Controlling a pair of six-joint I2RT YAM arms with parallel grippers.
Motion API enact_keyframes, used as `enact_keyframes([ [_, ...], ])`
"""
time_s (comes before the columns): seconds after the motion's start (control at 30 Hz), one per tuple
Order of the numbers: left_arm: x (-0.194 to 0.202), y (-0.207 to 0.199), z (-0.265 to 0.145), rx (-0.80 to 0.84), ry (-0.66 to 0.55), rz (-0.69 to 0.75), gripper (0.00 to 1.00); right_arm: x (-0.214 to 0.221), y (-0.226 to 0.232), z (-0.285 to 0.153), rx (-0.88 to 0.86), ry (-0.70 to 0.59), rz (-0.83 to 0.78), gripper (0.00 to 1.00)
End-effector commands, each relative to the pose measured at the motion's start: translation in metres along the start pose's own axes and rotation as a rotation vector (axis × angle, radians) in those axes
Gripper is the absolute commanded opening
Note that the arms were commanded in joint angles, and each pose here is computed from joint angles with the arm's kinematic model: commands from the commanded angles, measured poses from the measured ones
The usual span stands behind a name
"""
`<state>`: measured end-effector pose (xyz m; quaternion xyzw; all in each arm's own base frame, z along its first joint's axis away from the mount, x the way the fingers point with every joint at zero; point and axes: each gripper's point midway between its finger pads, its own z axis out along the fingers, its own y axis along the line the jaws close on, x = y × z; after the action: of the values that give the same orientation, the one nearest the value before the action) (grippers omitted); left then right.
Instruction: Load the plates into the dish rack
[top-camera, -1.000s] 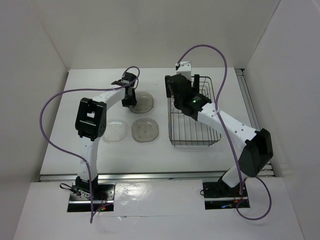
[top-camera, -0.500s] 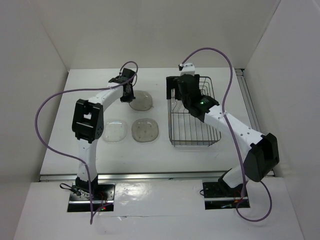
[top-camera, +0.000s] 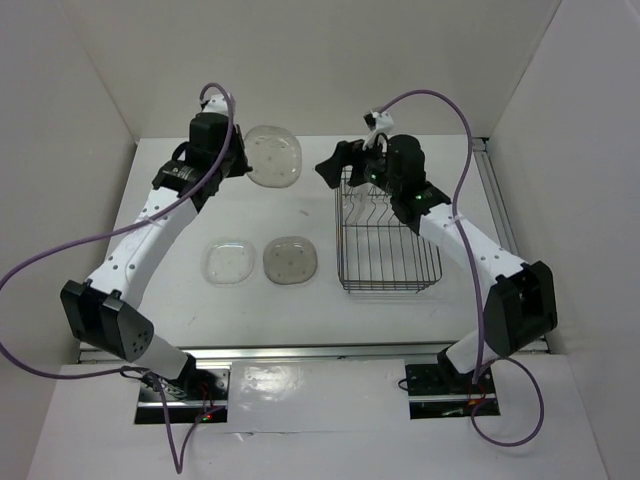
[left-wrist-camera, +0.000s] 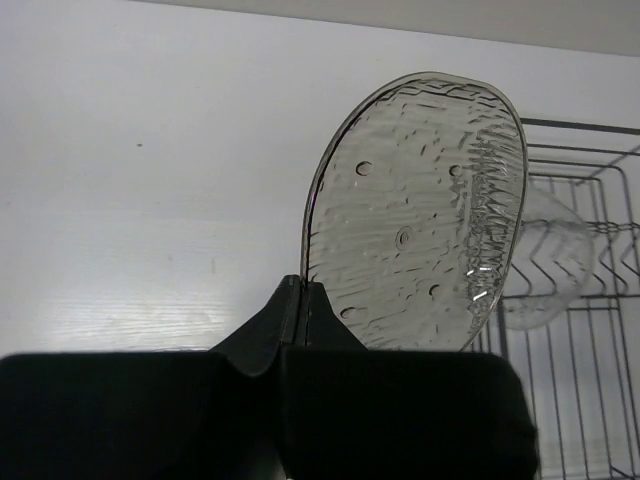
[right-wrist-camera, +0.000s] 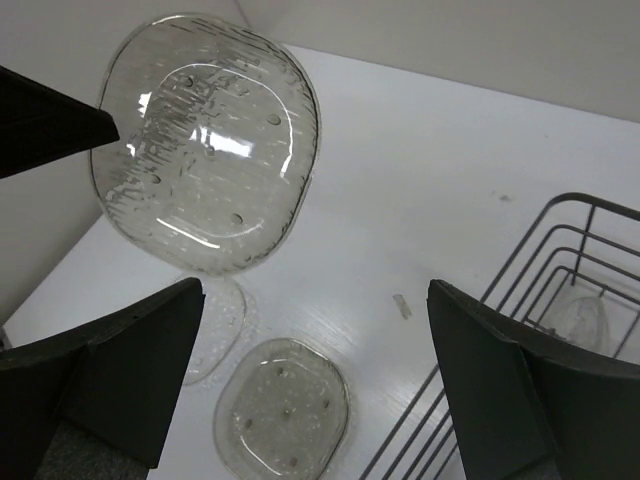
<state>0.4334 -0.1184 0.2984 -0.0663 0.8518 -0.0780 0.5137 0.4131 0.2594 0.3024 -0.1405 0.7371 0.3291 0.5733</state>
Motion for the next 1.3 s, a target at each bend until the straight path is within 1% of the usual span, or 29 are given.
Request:
enact_keyframes([
  [0.0,0.005,-0.024,-0.004,0.096,-0.006,0.021,0.00,-0.019,0.018,0.016,-0.143,-0.058,0.004,1.00],
  [0.17,0.001,-0.043,-0.013,0.185,-0.005,0.012,0.00,-0.013,0.020,0.031,-0.181,-0.042,0.032,1.00],
  [0.23,0.003,-0.048,-0.014,0.211,0.006,0.003,0.00,-0.014,0.020,0.034,-0.184,-0.048,0.039,0.97],
  [0.3,-0.002,-0.055,-0.022,0.259,-0.016,-0.011,0.00,-0.010,0.013,0.037,-0.172,-0.040,0.053,0.92],
  [0.33,0.002,-0.054,-0.020,0.255,-0.006,-0.009,0.00,-0.011,0.012,0.041,-0.174,-0.045,0.051,0.90],
  [0.37,0.000,-0.058,-0.024,0.281,-0.016,-0.010,0.00,-0.004,0.012,0.044,-0.182,-0.025,0.081,0.90],
  [0.43,-0.003,-0.065,-0.028,0.326,-0.029,-0.021,0.00,-0.010,0.010,0.043,-0.218,-0.042,0.092,0.88],
  [0.47,-0.003,-0.065,-0.028,0.326,-0.029,-0.021,0.00,-0.006,0.011,0.045,-0.229,-0.035,0.108,0.84],
  [0.53,-0.001,-0.068,-0.030,0.345,-0.022,-0.019,0.00,-0.008,0.011,0.045,-0.256,-0.036,0.142,0.67],
  [0.6,-0.001,-0.069,-0.030,0.345,-0.020,-0.028,0.00,-0.008,0.010,0.047,-0.275,-0.041,0.168,0.45],
  [0.63,-0.001,-0.069,-0.030,0.345,-0.020,-0.028,0.00,-0.008,0.010,0.047,-0.276,-0.040,0.177,0.20],
  [0.7,-0.001,-0.069,-0.030,0.345,-0.020,-0.028,0.00,-0.008,0.011,0.047,-0.276,-0.038,0.190,0.07],
  [0.77,-0.001,-0.069,-0.030,0.345,-0.019,-0.037,0.00,-0.013,0.012,0.045,-0.295,-0.047,0.209,0.03],
  [0.8,-0.001,-0.069,-0.030,0.345,-0.019,-0.037,0.00,-0.013,0.007,0.044,-0.287,-0.049,0.244,0.00],
  [0.83,-0.001,-0.069,-0.030,0.345,-0.019,-0.037,0.00,-0.009,0.010,0.042,-0.306,-0.042,0.260,0.00],
  [0.87,0.000,-0.069,-0.028,0.341,-0.005,-0.047,0.03,-0.016,0.008,0.038,-0.306,-0.062,0.265,0.00],
  [0.9,-0.002,-0.065,-0.028,0.317,-0.010,-0.048,0.23,-0.022,0.011,0.034,-0.311,-0.073,0.258,0.00],
  [0.93,0.003,-0.062,-0.022,0.293,0.004,-0.047,0.44,-0.025,-0.001,0.032,-0.248,-0.089,0.274,0.00],
  [0.97,0.001,-0.059,-0.023,0.277,-0.001,-0.047,0.62,-0.029,-0.008,0.029,-0.195,-0.100,0.253,0.00],
  [1.0,0.000,-0.057,-0.021,0.253,0.002,-0.065,0.78,-0.036,-0.015,0.017,-0.106,-0.094,0.200,0.00],
  [1.03,0.003,-0.045,-0.018,0.186,0.006,-0.064,1.00,-0.047,-0.033,0.013,0.070,-0.146,0.173,0.00],
  [1.07,0.000,-0.040,-0.019,0.160,-0.002,-0.073,1.00,-0.054,-0.046,0.003,0.169,-0.161,0.143,0.00],
  [1.1,-0.005,-0.036,-0.021,0.131,-0.014,-0.074,1.00,-0.054,-0.053,-0.015,0.265,-0.143,0.125,0.00],
  [1.13,-0.010,-0.027,-0.022,0.076,-0.027,-0.085,1.00,-0.066,-0.062,-0.027,0.342,-0.161,0.094,0.00],
  [1.17,0.000,-0.016,-0.019,0.024,0.019,-0.087,1.00,-0.072,-0.078,-0.040,0.450,-0.186,0.078,0.00],
  [1.2,-0.002,-0.015,-0.013,0.001,0.032,-0.082,1.00,-0.070,-0.085,-0.059,0.532,-0.156,0.069,0.00],
  [1.23,-0.001,-0.009,-0.010,-0.023,0.046,-0.081,1.00,-0.077,-0.090,-0.071,0.591,-0.158,0.054,0.00],
  [1.27,0.002,-0.009,-0.007,-0.030,0.061,-0.077,1.00,-0.074,-0.097,-0.081,0.647,-0.143,0.042,0.00],
])
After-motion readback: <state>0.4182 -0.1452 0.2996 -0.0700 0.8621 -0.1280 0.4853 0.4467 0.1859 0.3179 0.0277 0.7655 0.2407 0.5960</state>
